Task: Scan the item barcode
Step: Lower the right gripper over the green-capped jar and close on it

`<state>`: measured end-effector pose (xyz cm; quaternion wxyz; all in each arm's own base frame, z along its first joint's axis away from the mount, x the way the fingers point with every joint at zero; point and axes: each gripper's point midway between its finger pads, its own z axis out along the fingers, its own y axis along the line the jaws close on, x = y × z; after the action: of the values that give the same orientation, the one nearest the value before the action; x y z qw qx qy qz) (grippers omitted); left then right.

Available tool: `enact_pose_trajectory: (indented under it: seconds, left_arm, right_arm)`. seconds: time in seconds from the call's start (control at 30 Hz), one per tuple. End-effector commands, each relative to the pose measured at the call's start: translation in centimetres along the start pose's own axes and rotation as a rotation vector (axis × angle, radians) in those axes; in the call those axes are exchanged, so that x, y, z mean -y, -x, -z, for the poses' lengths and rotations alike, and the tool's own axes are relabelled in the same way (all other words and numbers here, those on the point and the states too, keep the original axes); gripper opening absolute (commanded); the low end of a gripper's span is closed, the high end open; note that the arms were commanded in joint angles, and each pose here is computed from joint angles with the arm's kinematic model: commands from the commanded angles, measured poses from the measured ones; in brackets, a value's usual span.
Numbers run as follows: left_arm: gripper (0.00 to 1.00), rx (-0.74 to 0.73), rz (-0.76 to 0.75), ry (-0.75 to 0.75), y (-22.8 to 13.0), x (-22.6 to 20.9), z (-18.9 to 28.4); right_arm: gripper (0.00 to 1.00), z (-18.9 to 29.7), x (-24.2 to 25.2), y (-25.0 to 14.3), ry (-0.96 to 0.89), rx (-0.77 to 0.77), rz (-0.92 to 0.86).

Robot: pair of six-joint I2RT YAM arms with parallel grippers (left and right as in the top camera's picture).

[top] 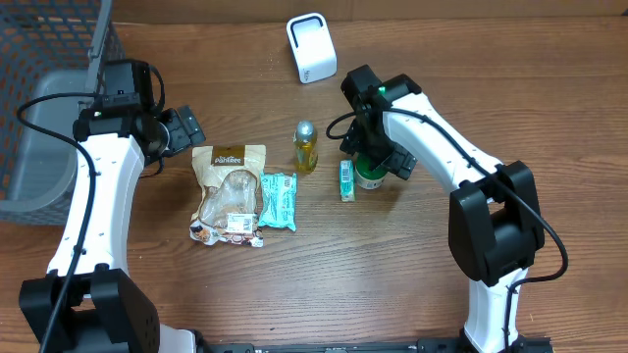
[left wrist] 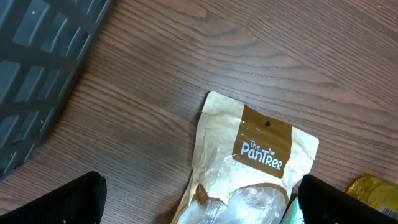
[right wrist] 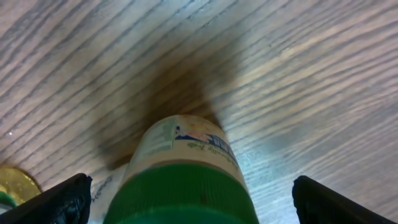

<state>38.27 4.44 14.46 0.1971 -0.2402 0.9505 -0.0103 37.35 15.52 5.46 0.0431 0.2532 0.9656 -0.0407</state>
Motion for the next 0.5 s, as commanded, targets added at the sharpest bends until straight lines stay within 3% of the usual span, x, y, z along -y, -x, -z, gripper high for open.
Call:
enact_pose_trajectory:
  seconds: [0.0,0.47]
  left_arm:
    - [0.99,0.02,-0.008,-0.014,0.49,0.31,0.66]
    - [1.0,0.02,-0.008,-0.014,0.49,0.31,0.66]
  right_arm:
    - [1.0,-0.33,0.18,0.02,-0.008,0.009,-0.003]
    - [1.0,-0.33,-0.43,0.53,0.019,0.027,-0.009]
